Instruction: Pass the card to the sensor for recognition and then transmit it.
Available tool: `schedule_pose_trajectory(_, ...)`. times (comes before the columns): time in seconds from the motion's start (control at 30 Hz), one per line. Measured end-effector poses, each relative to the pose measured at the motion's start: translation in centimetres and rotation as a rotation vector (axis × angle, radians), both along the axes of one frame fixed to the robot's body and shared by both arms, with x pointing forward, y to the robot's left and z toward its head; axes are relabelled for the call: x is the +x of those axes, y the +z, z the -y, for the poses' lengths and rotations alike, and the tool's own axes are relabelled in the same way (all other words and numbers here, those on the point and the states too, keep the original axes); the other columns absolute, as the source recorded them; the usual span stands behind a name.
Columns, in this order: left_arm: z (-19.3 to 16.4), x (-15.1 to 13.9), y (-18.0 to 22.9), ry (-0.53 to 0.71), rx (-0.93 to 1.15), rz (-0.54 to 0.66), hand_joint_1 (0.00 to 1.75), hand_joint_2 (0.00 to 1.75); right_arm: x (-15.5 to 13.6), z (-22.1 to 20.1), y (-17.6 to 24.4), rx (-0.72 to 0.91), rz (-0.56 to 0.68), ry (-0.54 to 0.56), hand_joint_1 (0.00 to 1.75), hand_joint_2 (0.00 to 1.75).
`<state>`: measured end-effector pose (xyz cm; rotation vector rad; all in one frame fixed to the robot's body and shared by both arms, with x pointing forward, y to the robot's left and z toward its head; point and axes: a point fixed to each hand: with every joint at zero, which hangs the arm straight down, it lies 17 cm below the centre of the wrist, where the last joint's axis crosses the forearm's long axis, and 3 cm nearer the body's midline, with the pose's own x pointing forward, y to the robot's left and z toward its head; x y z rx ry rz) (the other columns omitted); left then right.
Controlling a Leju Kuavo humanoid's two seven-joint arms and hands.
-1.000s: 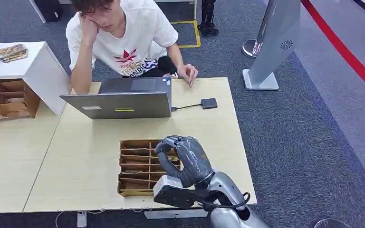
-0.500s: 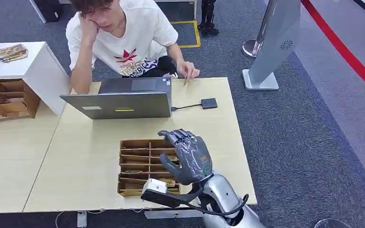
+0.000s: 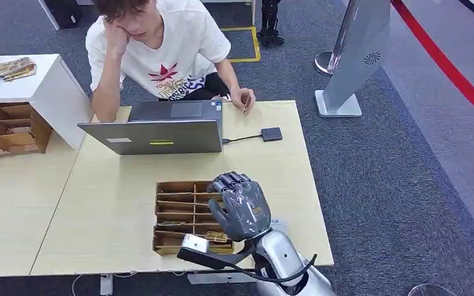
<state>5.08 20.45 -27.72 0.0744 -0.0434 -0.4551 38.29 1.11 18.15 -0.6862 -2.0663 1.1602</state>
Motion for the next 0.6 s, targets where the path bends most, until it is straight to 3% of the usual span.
schedule_pose_trajectory(0.07, 0.0, 0.0, 0.0, -0.009, 0.002, -0.001, 0.00, 0.00, 0.1, -0.1, -0.2, -0.011, 0.000, -0.007, 1.10, 1.75)
schedule_pose_trajectory(0.1, 0.0, 0.0, 0.0, -0.014, 0.003, -0.002, 0.00, 0.00, 0.2, -0.1, -0.4, -0.017, 0.001, -0.009, 1.27, 1.75)
schedule_pose_trajectory(0.13, 0.0, 0.1, 0.0, -0.020, 0.003, -0.001, 0.00, 0.00, 0.2, -0.1, -0.4, -0.023, 0.003, -0.011, 1.33, 1.75)
schedule_pose_trajectory(0.27, 0.0, 0.2, 0.1, -0.041, 0.007, -0.005, 0.00, 0.00, 0.4, -0.4, -0.8, -0.042, 0.005, -0.015, 1.31, 1.75)
schedule_pose_trajectory(0.3, 0.0, 0.3, 0.1, -0.049, 0.008, -0.003, 0.00, 0.00, 0.5, -0.4, -1.0, -0.047, 0.003, -0.018, 1.27, 1.75)
schedule_pose_trajectory(0.37, -0.1, 0.5, 0.1, -0.057, 0.010, -0.003, 0.00, 0.00, 0.6, -0.5, -1.2, -0.053, -0.002, -0.021, 0.96, 1.75)
schedule_pose_trajectory(0.43, -0.1, 0.6, 0.1, -0.061, 0.012, -0.004, 0.00, 0.00, 0.7, -0.6, -1.4, -0.056, -0.006, -0.022, 0.77, 1.75)
schedule_pose_trajectory(0.6, -0.1, 0.8, 0.1, -0.081, 0.015, -0.001, 0.00, 0.00, 0.8, -0.7, -2.0, -0.069, -0.016, -0.026, 0.66, 1.75)
